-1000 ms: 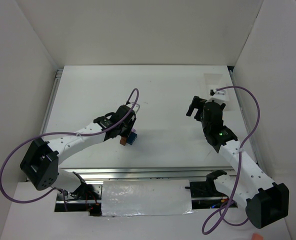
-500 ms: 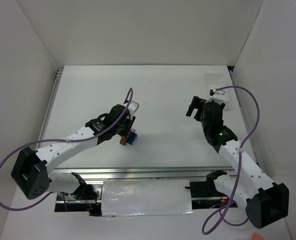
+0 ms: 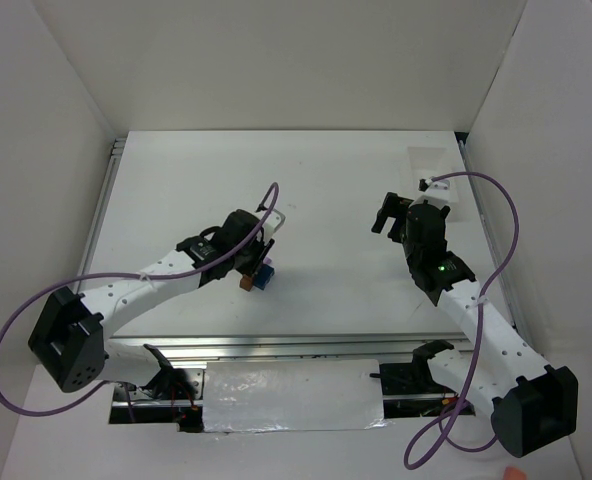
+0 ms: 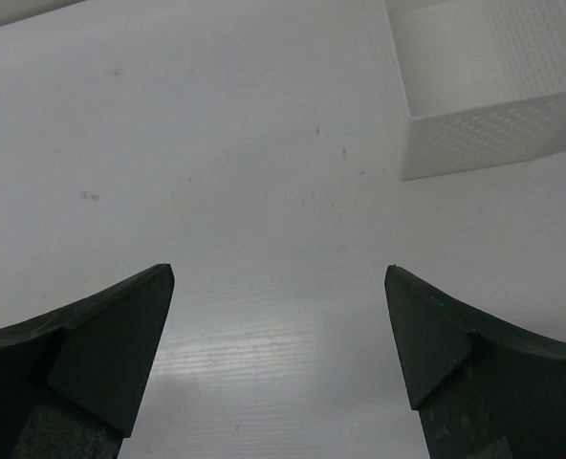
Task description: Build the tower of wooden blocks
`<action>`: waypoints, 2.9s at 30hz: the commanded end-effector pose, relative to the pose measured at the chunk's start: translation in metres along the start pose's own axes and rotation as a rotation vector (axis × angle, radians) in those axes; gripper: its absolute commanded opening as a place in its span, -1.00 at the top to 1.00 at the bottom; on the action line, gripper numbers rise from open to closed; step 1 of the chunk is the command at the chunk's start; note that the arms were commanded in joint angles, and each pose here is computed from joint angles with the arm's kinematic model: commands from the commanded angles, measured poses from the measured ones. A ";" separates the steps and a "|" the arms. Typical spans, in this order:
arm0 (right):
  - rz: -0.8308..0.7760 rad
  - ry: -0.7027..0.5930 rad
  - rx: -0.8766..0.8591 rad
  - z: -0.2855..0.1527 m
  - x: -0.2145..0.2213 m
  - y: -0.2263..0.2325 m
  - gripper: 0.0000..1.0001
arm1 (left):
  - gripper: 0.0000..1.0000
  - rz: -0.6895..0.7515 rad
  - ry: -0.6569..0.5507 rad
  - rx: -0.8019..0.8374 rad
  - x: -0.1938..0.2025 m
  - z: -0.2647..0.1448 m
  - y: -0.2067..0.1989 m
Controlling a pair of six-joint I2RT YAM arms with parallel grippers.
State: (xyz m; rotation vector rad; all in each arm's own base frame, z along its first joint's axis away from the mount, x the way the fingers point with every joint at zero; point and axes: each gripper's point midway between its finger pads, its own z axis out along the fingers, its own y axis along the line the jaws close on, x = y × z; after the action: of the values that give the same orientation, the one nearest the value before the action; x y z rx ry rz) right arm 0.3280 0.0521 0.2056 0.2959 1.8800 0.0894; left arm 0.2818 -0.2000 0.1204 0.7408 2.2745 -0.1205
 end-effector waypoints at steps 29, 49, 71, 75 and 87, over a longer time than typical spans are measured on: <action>0.008 -0.039 -0.020 -0.004 -0.010 0.001 -0.99 | 0.29 -0.036 -0.111 0.003 -0.026 -0.011 0.011; 0.010 -0.040 -0.017 -0.005 -0.010 -0.001 -0.99 | 0.26 -0.023 -0.031 0.021 -0.015 0.012 0.011; 0.012 -0.046 -0.029 -0.007 -0.011 0.001 -0.99 | -0.24 -0.027 -0.013 0.023 -0.010 0.012 0.010; 0.009 -0.042 -0.032 -0.006 -0.011 0.002 -0.99 | -0.48 -0.028 -0.034 0.037 -0.014 0.007 0.008; 0.006 -0.041 -0.043 -0.006 -0.011 0.003 -0.99 | -0.99 -0.040 -0.158 0.042 -0.045 -0.013 0.011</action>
State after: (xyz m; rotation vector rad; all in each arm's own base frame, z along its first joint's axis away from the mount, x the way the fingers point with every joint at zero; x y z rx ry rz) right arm 0.3255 0.0554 0.2108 0.2737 1.8684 0.1239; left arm 0.2939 -0.2003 0.1278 0.7061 2.2544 -0.1959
